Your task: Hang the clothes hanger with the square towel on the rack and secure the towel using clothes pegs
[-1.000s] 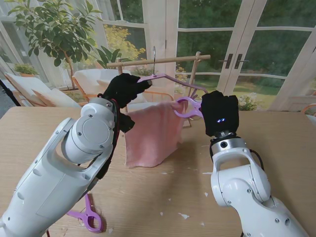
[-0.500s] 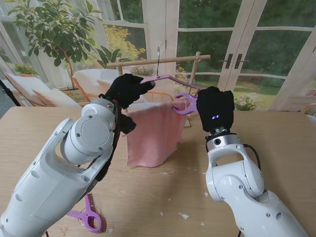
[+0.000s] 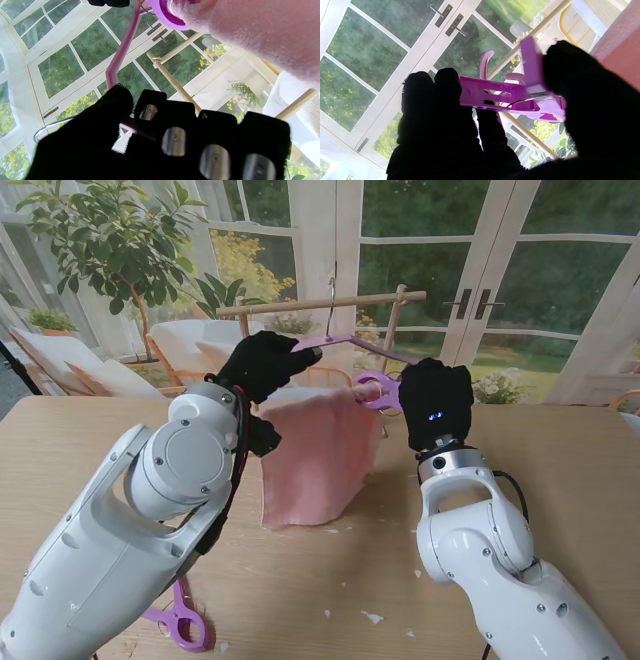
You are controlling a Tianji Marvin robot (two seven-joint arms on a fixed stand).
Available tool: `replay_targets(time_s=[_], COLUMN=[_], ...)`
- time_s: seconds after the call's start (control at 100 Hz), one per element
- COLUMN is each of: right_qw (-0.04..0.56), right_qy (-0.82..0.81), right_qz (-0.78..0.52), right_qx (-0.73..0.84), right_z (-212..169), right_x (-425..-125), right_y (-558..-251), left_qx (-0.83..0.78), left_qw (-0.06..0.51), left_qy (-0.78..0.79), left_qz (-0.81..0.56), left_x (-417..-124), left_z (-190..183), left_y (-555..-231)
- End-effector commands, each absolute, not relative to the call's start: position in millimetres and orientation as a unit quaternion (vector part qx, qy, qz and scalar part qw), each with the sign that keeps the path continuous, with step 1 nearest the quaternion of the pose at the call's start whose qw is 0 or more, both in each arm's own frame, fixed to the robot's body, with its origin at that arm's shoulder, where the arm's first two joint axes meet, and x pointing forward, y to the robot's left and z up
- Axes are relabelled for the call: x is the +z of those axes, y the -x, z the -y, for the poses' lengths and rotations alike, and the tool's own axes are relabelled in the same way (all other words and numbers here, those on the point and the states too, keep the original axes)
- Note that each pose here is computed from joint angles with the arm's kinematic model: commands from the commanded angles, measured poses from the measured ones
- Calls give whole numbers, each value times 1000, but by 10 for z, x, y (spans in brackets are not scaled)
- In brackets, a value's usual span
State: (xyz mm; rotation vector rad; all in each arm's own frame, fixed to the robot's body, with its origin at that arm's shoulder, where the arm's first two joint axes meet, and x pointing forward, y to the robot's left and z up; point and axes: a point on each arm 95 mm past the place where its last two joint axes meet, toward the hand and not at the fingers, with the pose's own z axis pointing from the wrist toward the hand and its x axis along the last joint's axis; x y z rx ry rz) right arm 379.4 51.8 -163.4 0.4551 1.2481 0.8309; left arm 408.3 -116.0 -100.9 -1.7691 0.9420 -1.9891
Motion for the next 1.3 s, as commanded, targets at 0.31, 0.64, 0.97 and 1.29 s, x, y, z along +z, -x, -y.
replay_targets(time_s=[0.31,0.64,0.97,1.29], right_qw=[693,685,664,603], right_qy=[-225,-234,-251,-277], right_qz=[-585,-548,-479,-452], right_qx=[357,419,517,596], right_z=[-594,-576,-480,-514], right_x=[-1632,-1556,-1377,-1253], right_y=[-3666,-3487,-3552,-3783], left_qx=[-692,-688,-704,-712], left_qw=[158,171,148,134], left_qy=[623,629,619,612], left_qz=[-330,-320,-314,-318], left_x=[-985,-1037,-1088,-1131], left_z=[1162,1090,1073,1035], left_y=[-4062,-4138,-4215,-4262])
